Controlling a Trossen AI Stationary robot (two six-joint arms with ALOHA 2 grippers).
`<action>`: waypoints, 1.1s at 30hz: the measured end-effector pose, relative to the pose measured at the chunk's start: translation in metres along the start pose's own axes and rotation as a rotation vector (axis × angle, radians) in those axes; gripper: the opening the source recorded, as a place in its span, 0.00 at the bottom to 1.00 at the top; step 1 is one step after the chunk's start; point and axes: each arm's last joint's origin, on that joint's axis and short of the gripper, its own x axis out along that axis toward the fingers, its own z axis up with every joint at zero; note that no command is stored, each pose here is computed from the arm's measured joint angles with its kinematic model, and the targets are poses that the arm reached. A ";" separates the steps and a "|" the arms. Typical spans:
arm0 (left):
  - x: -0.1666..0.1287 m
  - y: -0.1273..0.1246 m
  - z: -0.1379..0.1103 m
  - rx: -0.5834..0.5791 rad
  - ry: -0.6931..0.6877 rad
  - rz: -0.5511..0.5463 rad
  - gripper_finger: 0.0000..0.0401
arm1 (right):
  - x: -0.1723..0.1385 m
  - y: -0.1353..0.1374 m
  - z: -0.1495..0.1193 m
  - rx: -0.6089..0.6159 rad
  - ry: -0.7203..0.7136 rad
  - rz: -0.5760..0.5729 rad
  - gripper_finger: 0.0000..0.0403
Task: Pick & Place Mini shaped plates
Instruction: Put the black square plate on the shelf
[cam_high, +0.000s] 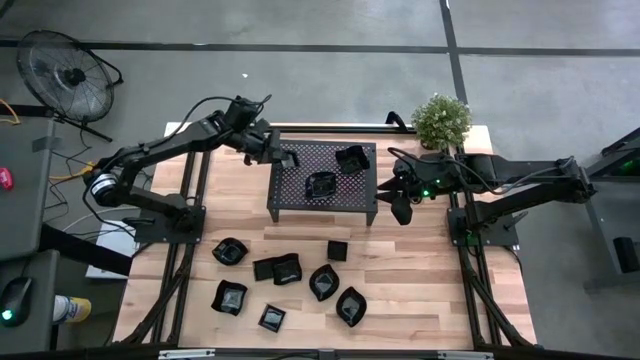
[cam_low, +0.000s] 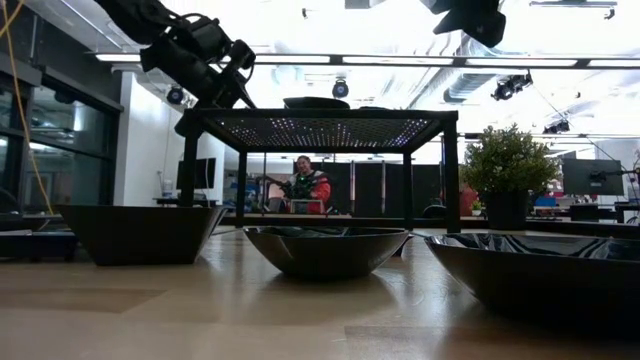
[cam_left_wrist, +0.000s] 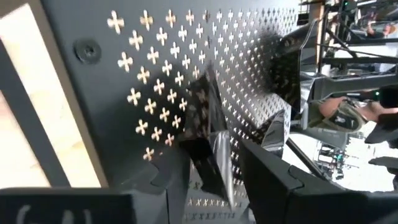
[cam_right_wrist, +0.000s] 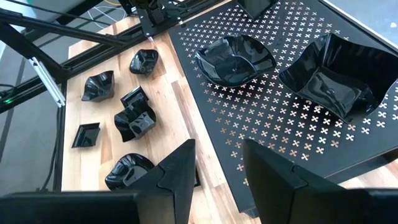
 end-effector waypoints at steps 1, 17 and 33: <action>0.000 0.000 0.000 0.002 -0.009 0.003 0.34 | 0.000 0.000 0.000 0.004 0.002 -0.001 0.32; 0.011 -0.005 -0.008 0.057 -0.032 0.059 0.34 | 0.000 -0.001 -0.001 -0.010 0.012 -0.010 0.32; 0.009 -0.004 -0.010 0.100 -0.031 0.080 0.34 | 0.000 -0.001 -0.002 0.011 0.024 -0.012 0.32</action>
